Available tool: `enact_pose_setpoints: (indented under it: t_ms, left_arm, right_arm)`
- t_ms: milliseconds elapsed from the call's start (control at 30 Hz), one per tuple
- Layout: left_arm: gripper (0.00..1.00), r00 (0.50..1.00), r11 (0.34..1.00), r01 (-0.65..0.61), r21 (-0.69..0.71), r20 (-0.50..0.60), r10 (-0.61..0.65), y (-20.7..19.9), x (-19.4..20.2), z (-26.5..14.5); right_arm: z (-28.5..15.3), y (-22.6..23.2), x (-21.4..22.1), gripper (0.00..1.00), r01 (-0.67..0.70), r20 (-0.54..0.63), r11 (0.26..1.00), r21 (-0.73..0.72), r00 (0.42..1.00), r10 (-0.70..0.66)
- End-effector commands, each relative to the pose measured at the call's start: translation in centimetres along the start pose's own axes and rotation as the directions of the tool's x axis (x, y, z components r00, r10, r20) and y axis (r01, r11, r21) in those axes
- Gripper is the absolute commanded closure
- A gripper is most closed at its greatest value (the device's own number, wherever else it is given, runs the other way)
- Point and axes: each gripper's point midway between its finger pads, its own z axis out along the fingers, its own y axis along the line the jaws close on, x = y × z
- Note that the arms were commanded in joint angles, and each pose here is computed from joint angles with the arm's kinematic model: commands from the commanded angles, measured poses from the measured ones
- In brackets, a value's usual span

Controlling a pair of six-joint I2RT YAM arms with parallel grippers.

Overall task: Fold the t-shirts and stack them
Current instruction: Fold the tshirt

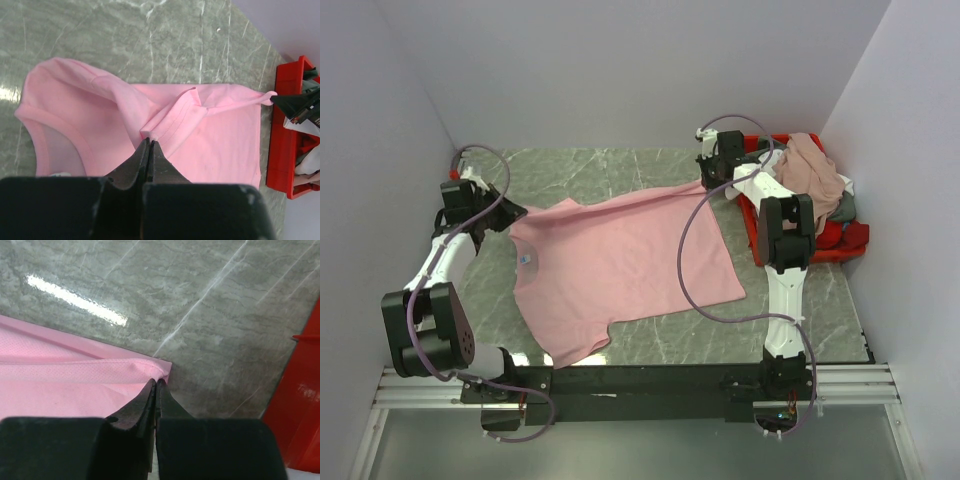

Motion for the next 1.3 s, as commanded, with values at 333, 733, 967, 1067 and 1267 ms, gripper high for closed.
enact_pose_setpoints:
  t_ms: [333, 733, 967, 1067, 1267]
  left_arm:
    - [1.00, 0.999, 0.997, 0.027, -0.078, -0.044, -0.030, 1.4, 2.8, -1.2]
    - [0.97, 0.972, 0.986, 0.033, -0.161, -0.224, -0.069, 3.6, 8.3, -0.3]
    - [0.94, 0.953, 0.978, -0.023, -0.206, -0.299, -0.041, 3.9, 10.4, 0.5]
    - [0.92, 0.945, 0.968, -0.049, -0.247, -0.324, -0.035, 4.5, 11.1, 0.4]
    - [0.43, 0.953, 0.947, -0.102, -0.305, -0.303, 0.005, 4.6, 10.6, -1.2]
  right_arm:
    - [-5.3, -0.4, -3.7, 0.49, 0.093, 0.104, 0.996, 0.011, 0.990, -0.094]
    - [-10.0, 4.1, -5.0, 0.28, 0.218, 0.186, 0.957, -0.192, 0.965, -0.183]
    - [-12.4, 6.4, -4.4, 0.28, 0.223, 0.214, 0.933, -0.283, 0.963, -0.165]
    - [-13.2, 7.1, -4.0, 0.28, 0.224, 0.217, 0.926, -0.305, 0.963, -0.161]
    - [-14.3, 8.3, -2.7, 0.28, 0.222, 0.213, 0.911, -0.348, 0.965, -0.153]
